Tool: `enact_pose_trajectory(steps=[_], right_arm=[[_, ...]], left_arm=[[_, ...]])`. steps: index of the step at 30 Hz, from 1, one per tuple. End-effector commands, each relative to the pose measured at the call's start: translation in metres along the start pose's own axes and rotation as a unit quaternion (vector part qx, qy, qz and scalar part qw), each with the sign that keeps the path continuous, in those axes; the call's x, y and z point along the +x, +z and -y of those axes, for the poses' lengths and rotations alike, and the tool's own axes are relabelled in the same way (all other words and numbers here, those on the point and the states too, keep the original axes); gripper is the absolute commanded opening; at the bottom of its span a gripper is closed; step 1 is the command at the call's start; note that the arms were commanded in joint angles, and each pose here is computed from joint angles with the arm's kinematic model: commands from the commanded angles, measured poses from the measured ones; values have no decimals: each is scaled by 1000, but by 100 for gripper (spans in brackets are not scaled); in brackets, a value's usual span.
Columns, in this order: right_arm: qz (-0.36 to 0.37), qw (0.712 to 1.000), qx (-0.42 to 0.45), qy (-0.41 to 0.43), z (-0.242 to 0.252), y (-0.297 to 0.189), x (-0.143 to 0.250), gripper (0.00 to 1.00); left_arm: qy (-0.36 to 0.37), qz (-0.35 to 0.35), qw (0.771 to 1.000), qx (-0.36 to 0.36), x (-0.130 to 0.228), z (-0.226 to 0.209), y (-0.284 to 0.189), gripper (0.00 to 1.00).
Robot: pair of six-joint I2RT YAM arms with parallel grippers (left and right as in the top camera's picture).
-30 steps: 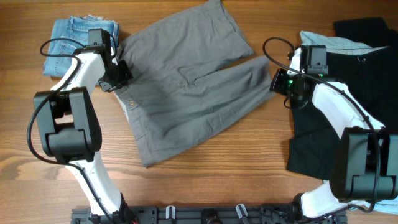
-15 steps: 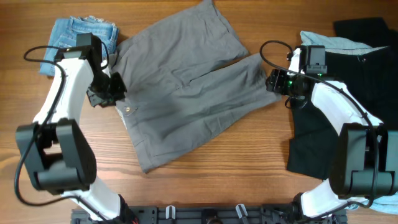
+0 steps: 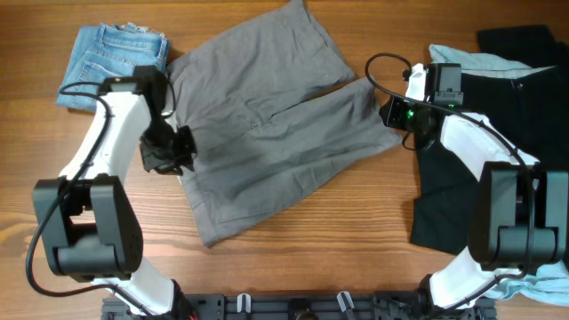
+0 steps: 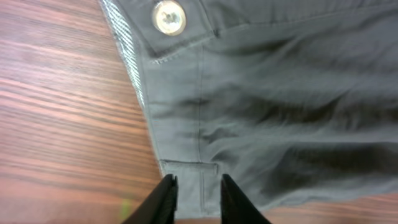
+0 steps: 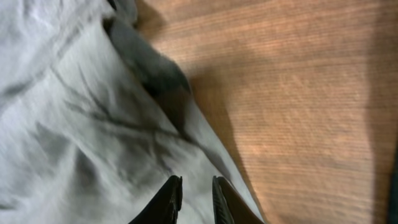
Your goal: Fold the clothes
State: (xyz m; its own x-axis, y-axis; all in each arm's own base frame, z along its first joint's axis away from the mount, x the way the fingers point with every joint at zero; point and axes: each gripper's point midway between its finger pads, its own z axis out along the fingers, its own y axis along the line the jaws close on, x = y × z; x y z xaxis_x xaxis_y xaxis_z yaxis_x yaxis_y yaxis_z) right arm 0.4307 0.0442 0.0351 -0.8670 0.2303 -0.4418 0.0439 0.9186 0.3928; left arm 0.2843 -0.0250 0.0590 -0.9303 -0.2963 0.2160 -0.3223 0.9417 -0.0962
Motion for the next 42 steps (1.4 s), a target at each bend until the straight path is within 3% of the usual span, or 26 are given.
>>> enact_pose_trajectory(steps=[1,4,7,10,12,15,19,23,34,36,40,41,42], right_arm=[[-21,999,-16,31,0,15,10,21],[-16,999,-16,27,0,11,7,33],[-5,998,-58,39,-11,-20,-4,40],[-16,997,-52,60,-8,-54,2,42],[-53,995,-34,76,-5,-73,23,46],[-119,987,10,104,9,-71,61,51],[-161,979,14,125,20,-52,100,53],[-157,980,7,123,28,-33,115,49],[-59,995,-45,74,15,-22,64,38],[-51,995,-58,70,10,-22,60,24],[-46,994,-72,68,6,-22,57,9],[-45,994,-72,67,6,-22,56,9],[-43,994,-72,65,5,-22,55,19]], left_arm=[[12,-22,999,30,20,17,25,26],[27,-26,998,51,30,28,55,27],[4,-8,999,36,28,20,76,6],[-37,30,998,-37,16,-7,80,4],[-90,86,988,-89,-4,-29,78,4],[-141,133,979,-68,-29,-35,72,4],[-147,147,977,-46,-40,-31,71,4],[-147,147,977,-47,-40,-32,72,4],[-148,145,977,-52,-39,-34,72,4],[-147,144,977,-53,-38,-34,72,4],[-144,140,978,-55,-36,-35,72,4],[-144,137,978,-57,-35,-35,73,4],[-145,135,979,-58,-34,-36,73,4]])
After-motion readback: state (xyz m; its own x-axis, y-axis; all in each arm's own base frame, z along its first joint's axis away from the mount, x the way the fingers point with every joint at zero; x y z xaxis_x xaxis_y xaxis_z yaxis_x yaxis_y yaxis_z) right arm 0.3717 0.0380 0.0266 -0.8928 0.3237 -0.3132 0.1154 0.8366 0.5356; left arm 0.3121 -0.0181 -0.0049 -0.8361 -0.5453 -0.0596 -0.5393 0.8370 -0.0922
